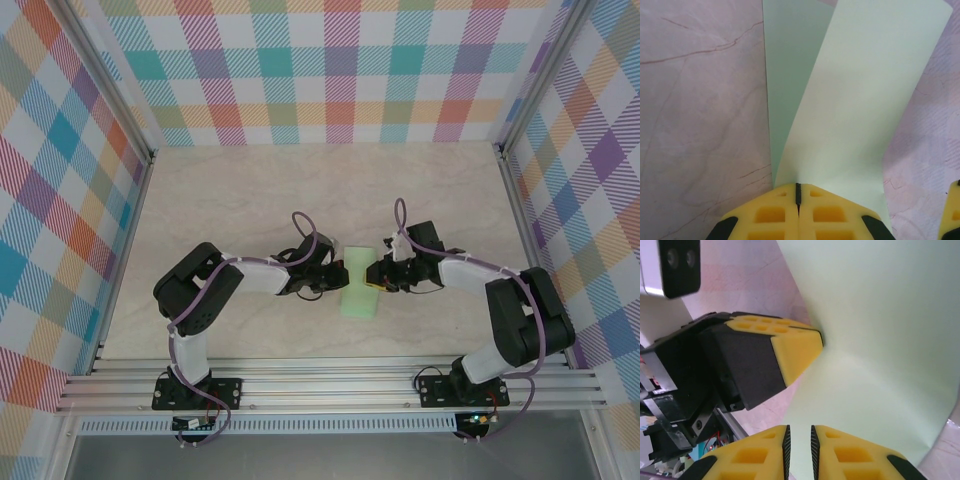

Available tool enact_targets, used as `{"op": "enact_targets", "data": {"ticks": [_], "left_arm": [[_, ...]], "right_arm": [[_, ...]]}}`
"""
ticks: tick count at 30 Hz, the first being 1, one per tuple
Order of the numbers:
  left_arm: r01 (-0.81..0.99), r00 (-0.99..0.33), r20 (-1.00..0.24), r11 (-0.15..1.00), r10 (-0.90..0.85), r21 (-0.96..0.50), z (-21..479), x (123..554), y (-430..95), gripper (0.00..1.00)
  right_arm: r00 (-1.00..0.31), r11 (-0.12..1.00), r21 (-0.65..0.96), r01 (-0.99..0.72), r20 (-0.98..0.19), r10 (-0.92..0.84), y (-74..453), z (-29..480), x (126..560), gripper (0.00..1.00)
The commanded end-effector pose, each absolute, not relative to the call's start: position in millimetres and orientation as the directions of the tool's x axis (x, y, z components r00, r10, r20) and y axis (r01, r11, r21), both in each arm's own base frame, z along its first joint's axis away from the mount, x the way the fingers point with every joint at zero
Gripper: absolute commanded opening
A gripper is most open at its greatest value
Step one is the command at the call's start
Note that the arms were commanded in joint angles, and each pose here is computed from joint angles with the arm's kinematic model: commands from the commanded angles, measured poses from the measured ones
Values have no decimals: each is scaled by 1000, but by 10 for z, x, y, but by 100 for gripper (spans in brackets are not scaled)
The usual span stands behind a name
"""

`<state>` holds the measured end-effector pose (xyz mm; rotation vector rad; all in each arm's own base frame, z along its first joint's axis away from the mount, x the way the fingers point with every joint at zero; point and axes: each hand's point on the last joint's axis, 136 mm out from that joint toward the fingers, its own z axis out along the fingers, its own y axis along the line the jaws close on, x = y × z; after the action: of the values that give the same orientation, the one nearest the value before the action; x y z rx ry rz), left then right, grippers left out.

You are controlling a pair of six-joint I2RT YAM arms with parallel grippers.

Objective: Fold a paper plane with a square sheet of paper (pick it up from the middle)
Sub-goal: Fold the square sheet of paper in half at the center of the table.

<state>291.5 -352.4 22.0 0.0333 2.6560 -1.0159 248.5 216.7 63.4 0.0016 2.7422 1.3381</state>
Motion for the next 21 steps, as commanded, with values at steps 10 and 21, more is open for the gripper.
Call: {"op": "enact_targets", "data": {"ticks": [10, 21], "left_arm": [[98, -979, -202, 810, -26, -578, -143, 2683, -3402, 0], [99, -980, -199, 810, -21, -577, -140, 2671, -3396, 0]], "right_arm": [[-997, 688, 722, 75, 49, 57, 1995, 91, 2198, 21], [-998, 646, 762, 52, 12, 65, 2034, 300, 2182, 21]]}}
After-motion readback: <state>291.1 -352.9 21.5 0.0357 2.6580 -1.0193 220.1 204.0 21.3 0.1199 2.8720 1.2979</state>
